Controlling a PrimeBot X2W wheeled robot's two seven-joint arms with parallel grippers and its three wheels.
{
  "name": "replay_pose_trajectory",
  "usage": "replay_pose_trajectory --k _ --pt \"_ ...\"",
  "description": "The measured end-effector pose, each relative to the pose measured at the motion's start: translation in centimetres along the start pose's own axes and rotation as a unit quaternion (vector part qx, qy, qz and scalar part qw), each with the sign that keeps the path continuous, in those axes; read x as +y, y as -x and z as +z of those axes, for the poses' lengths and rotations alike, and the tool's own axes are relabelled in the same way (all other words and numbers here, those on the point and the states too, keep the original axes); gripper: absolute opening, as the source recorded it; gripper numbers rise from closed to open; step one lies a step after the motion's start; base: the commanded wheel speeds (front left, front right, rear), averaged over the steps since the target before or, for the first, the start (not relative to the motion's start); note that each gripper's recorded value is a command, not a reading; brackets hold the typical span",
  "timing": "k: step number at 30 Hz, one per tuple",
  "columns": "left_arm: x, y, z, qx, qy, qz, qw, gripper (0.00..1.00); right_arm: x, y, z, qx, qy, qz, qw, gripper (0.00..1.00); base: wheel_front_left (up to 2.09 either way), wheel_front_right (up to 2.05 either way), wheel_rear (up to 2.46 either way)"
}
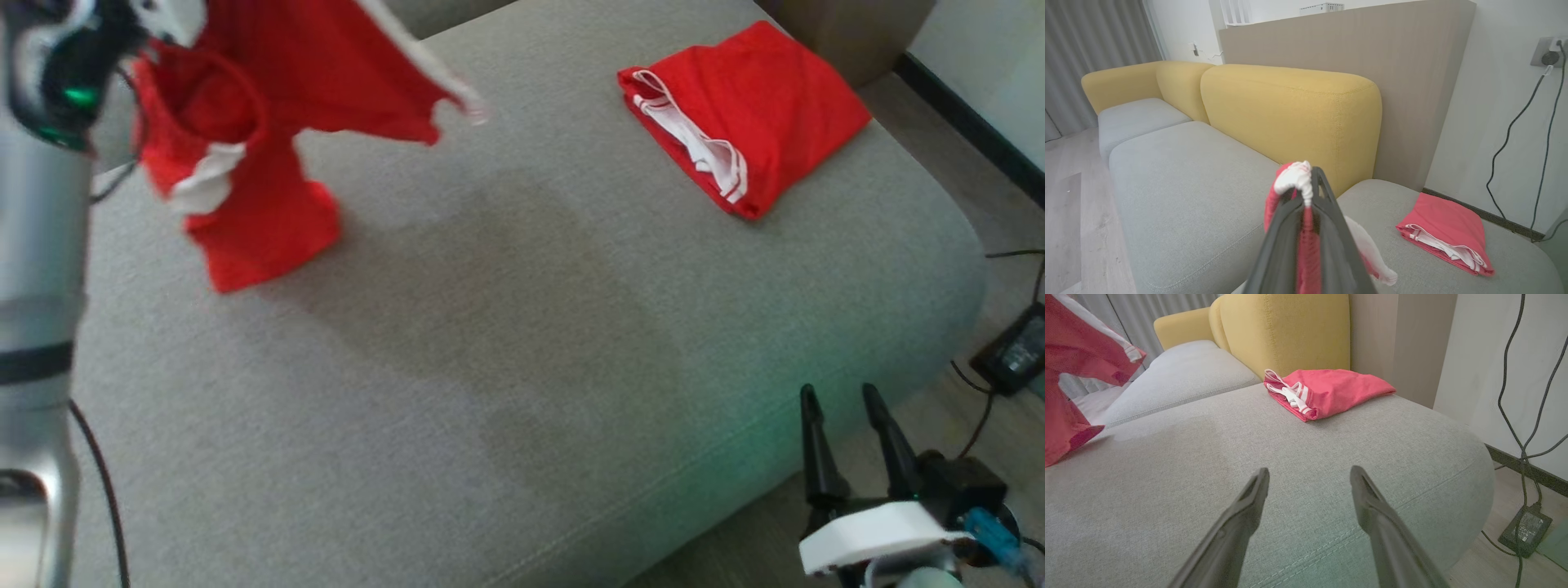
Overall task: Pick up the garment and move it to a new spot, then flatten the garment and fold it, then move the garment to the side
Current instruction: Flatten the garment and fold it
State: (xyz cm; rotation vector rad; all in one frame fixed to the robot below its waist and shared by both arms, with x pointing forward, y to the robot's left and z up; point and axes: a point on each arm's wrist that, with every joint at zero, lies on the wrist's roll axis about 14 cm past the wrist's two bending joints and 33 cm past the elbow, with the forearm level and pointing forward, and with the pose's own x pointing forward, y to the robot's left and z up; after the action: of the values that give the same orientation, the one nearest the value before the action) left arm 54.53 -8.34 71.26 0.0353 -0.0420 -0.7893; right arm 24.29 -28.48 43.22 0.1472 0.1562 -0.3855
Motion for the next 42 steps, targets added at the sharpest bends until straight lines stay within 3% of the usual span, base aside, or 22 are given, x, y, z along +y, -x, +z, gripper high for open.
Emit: replay_pose_trajectory --k 6,11,15,21,25,33,34,35,36,37,42 --pt "-3.3 3.2 -5.1 0.028 0.057 -0.047 0.997 0.00 0.6 -0.6 0.1 -0.002 -0.001 0.012 1.000 1.00 0.00 0.00 0.00" --pt "-7.1 10.8 -13.0 0.121 0.149 -0.063 0.979 0.00 1.7 -0.7 -0.6 0.007 0.004 0.034 0.999 1.00 0.00 0.00 0.00" --pt "-6.9 19.1 -18.9 0.201 0.181 0.014 0.963 0.00 3.2 -1.3 -0.6 0.008 0.013 0.062 0.998 1.00 0.00 0.00 0.00" --pt "-5.8 28.1 -24.5 0.234 0.243 0.161 0.928 0.00 7.3 -2.9 -0.4 0.007 0.024 0.126 0.992 1.00 0.00 0.00 0.00" --pt "-5.8 30.7 -27.0 0.220 0.278 0.219 0.909 0.00 10.1 -3.5 -0.8 0.012 0.035 0.168 0.985 1.00 0.00 0.00 0.00" --pt "-5.3 33.8 -30.6 0.197 0.271 0.270 0.903 0.00 13.3 -4.0 -1.0 0.015 0.055 0.218 0.974 1.00 0.00 0.00 0.00" --pt "-5.2 34.0 -31.0 0.193 0.271 0.275 0.902 0.08 13.5 -4.0 -1.0 0.014 0.057 0.221 0.973 1.00 0.00 0.00 0.00" --pt "-5.3 34.1 -31.2 0.191 0.266 0.274 0.904 0.39 13.6 -4.0 -0.9 0.011 0.058 0.223 0.973 1.00 0.00 0.00 0.00" --pt "-5.1 34.0 -31.2 0.179 0.267 0.278 0.905 0.80 13.7 -4.0 -0.8 0.009 0.060 0.225 0.972 1.00 0.00 0.00 0.00" --pt "-5.0 34.1 -31.2 0.169 0.272 0.284 0.904 1.00 13.7 -4.0 -0.7 0.008 0.061 0.226 0.972 1.00 0.00 0.00 0.00" --pt "-5.7 34.5 -32.2 0.167 0.273 0.282 0.904 1.00 13.6 -3.6 -0.4 0.001 0.064 0.226 0.972 1.00 0.00 0.00 0.00"
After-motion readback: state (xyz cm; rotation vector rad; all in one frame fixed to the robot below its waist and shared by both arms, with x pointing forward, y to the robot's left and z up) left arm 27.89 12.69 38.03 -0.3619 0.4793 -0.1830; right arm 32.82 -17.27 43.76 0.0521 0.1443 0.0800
